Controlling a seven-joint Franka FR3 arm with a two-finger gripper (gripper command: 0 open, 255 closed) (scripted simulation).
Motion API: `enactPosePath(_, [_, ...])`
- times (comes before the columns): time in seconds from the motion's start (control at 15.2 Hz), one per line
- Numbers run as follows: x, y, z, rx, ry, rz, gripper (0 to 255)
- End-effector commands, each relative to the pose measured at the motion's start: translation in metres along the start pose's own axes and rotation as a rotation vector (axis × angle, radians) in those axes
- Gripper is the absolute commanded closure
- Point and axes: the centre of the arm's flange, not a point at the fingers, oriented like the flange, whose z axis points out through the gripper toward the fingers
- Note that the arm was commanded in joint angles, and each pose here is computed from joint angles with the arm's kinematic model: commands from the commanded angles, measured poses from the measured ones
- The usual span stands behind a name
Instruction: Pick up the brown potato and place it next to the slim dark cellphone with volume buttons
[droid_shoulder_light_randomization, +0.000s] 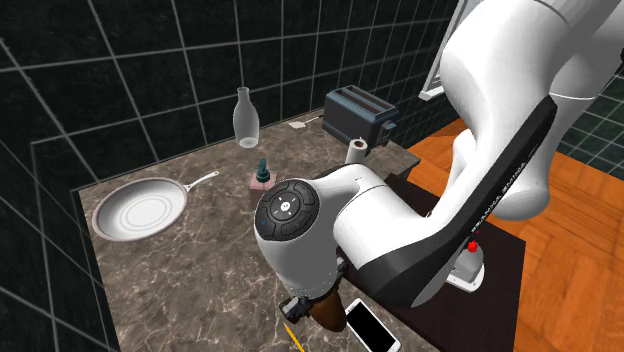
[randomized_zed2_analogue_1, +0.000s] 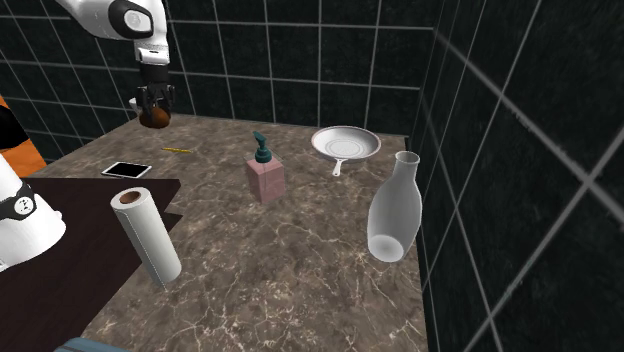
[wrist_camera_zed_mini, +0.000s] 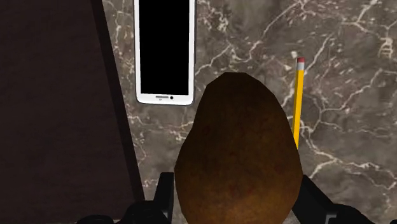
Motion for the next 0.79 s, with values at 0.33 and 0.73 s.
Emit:
enactPosePath(0.33, [0.001,-0.009,0.036,0.000,0.000,0.000,255])
enactPosePath(0.73, [0.002,-0.017,0.066,0.000,0.000,0.000,255])
